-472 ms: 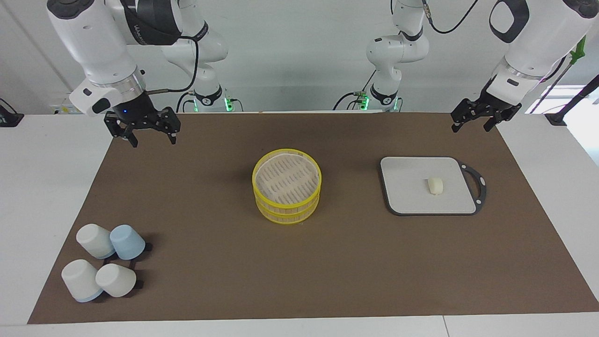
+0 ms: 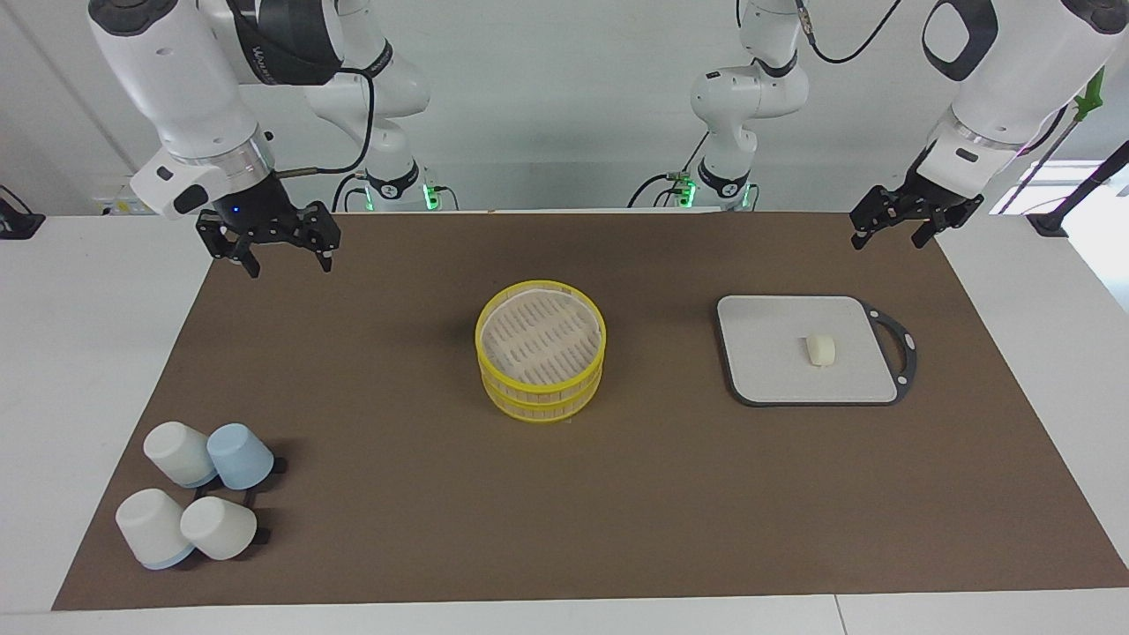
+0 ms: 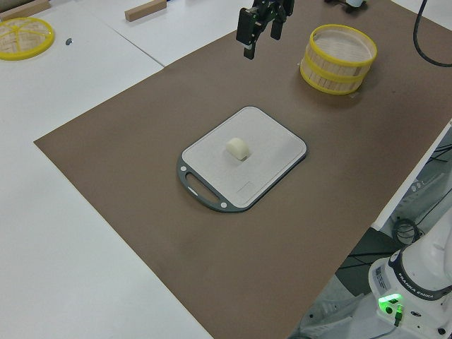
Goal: Place bun in steamer
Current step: 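Reach the left gripper to the white bun on the tray and grasp it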
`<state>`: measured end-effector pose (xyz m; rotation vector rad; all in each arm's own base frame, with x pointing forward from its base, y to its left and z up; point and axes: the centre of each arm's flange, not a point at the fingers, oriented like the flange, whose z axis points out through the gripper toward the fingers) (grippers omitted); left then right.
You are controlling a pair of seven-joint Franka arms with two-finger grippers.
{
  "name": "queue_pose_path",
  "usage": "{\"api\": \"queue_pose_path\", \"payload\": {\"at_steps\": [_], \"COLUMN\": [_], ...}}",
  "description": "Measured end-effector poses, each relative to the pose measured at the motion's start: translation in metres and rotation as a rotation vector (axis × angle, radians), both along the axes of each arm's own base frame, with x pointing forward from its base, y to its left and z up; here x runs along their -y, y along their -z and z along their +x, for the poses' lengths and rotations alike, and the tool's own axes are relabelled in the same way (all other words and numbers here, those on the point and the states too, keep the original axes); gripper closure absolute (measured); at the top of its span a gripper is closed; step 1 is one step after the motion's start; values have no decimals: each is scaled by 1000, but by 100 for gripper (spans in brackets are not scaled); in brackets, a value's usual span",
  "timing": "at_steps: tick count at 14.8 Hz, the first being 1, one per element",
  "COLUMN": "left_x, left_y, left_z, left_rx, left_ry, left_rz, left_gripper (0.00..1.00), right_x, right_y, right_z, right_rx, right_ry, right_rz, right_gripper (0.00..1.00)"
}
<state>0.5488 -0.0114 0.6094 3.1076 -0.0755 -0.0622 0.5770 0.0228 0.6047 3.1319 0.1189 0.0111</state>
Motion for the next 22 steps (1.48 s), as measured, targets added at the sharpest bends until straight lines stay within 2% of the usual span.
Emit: {"api": "queue_pose_path", "payload": {"at_steps": [3,6,9,12,17,19,22], "left_x": [4,-7,-11,-13,-16,-23,-44], "left_y": [4,19,69,127,209,231,249], "left_z": [-2,0,2,-2,-10,-7,-5], "left_rx": [-6,16,9,-23,1,1,37], "left_ry": [-38,-67,-63,-32,-8,27,36], "left_rz": [2,2,4,14,15,14,15], "left_gripper": [0,0,0,0,0,0,0], "right_x": [0,0,0,0,0,0,9], "right_y": [0,0,0,0,0,0,0], "right_z": [0,0,0,0,0,0,-2], "right_rx": [0,0,0,0,0,0,-12], "right_ry": [0,0,0,0,0,1,14], "right_rz": [0,0,0,0,0,0,0], "right_gripper": [0,0,0,0,0,0,0]}}
